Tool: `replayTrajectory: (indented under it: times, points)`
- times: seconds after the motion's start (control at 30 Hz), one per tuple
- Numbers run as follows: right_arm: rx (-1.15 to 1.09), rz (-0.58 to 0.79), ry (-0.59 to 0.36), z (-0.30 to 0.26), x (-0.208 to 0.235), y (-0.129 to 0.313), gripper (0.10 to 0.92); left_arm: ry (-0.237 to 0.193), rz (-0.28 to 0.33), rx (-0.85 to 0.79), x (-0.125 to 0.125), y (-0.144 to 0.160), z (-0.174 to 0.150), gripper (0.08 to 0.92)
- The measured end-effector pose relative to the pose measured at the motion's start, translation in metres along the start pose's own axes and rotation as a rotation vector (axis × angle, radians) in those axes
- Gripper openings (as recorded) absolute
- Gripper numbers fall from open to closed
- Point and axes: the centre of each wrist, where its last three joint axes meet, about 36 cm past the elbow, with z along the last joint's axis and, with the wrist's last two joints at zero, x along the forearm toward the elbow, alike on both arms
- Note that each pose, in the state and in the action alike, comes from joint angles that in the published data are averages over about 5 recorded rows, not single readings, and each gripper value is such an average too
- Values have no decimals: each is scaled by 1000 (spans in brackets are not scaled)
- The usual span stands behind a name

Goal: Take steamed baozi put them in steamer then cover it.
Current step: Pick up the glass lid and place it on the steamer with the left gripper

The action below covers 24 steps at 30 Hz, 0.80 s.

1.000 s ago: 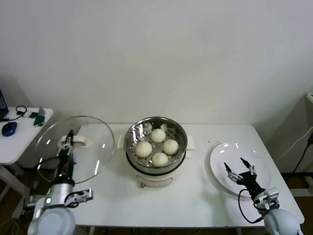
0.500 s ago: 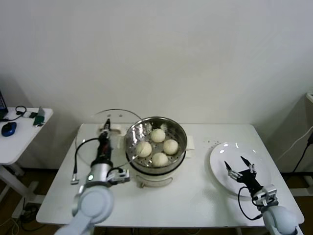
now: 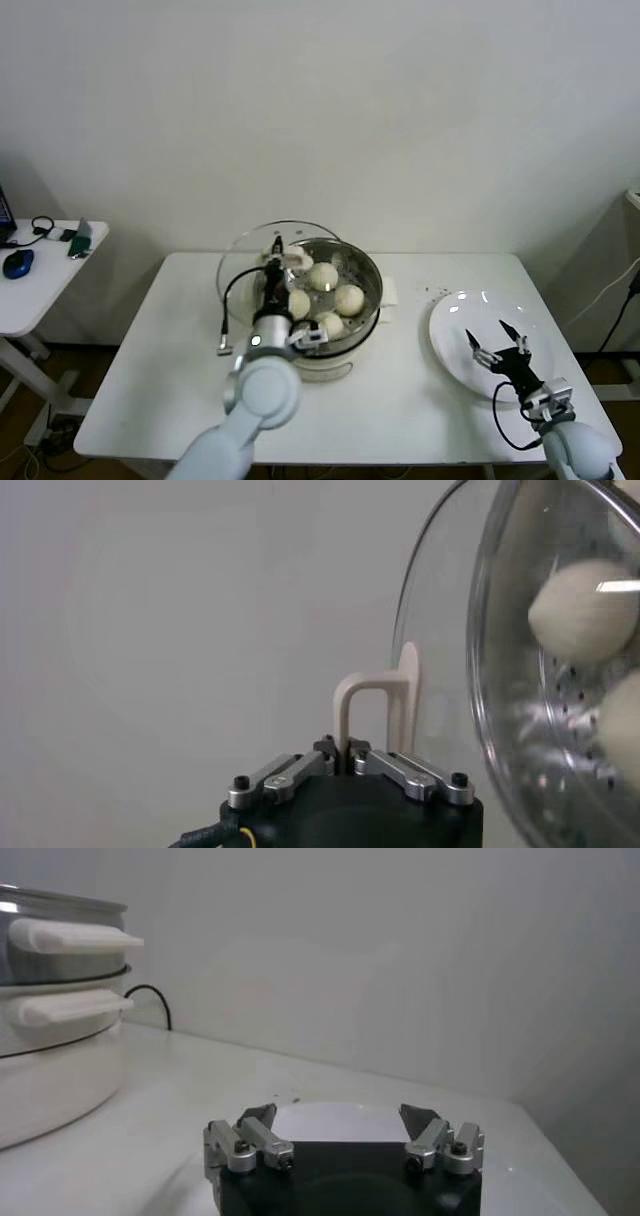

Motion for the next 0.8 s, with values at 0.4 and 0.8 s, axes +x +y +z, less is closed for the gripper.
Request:
replayTrajectory:
  times: [0.4, 0.8]
  points:
    - [-4, 11, 0, 5, 1, -1, 823, -20, 55, 32, -7, -17, -44, 146]
    - [-10, 14, 1, 8, 0, -1, 823, -22, 70, 0, -12, -37, -53, 146]
